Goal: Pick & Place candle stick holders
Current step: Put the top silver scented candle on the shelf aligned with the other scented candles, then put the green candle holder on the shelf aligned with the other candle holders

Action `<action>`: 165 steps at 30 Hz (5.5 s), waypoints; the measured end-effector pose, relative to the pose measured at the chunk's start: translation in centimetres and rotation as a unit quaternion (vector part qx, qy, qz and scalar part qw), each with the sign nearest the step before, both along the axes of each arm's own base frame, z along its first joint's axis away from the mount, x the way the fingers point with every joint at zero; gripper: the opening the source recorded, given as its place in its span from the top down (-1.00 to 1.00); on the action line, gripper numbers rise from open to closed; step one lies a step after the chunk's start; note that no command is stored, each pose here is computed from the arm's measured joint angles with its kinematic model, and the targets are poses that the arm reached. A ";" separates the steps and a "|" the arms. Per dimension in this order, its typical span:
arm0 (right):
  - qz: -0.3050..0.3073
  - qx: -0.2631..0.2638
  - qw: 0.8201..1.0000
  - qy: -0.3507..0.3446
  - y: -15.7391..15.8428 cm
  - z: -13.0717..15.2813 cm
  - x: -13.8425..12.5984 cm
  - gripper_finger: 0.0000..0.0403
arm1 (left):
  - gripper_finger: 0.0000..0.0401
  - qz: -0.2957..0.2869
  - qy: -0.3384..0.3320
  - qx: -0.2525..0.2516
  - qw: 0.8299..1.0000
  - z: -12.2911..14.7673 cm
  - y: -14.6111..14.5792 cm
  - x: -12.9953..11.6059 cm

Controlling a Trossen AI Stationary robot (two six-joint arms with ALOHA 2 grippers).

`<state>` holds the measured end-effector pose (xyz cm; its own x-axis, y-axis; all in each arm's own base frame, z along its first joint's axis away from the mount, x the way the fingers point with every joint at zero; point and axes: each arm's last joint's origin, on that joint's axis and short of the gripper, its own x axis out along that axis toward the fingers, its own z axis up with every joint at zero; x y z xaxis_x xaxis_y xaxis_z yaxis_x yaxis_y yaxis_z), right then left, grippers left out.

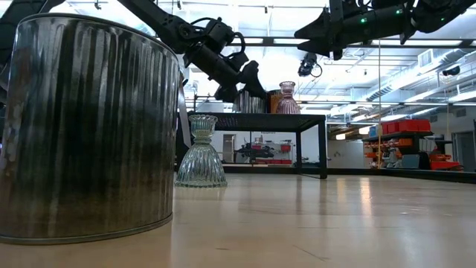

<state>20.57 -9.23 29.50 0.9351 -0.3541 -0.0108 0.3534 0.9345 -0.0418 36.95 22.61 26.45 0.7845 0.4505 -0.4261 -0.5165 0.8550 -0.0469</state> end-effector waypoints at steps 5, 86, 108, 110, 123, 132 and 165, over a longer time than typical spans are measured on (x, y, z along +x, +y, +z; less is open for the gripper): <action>0.000 0.000 1.000 0.000 0.0 0.0 0.0 -0.39 | -0.99 0.000 -0.001 0.005 1.000 0.1 0.0 0.0; 0.246 0.074 0.966 0.009 7.4 -0.4 1.8 -0.39 | -0.99 -0.174 0.061 0.042 0.982 1.3 -27.4 -8.9; 0.206 0.046 0.977 0.023 12.5 -0.6 1.8 -0.39 | -0.99 -0.084 0.005 0.012 0.996 -9.1 -31.5 -15.2; 0.194 0.039 0.980 0.028 12.4 -0.7 1.8 -0.39 | -0.99 -0.076 -0.009 -0.001 0.997 -9.6 -31.3 -15.5; 0.184 0.043 0.980 0.053 12.4 -1.2 1.7 -0.39 | -0.99 -0.098 -0.061 -0.015 0.993 -10.5 -31.6 -15.0; 0.184 0.039 0.979 0.078 12.4 -2.0 1.6 -0.39 | -0.99 -0.120 -0.048 0.031 0.991 -12.4 -31.7 -13.0; 0.161 0.028 0.985 0.059 12.2 -1.9 1.6 -0.39 | -0.85 -0.135 -0.055 -0.008 0.989 -14.4 -29.5 -10.9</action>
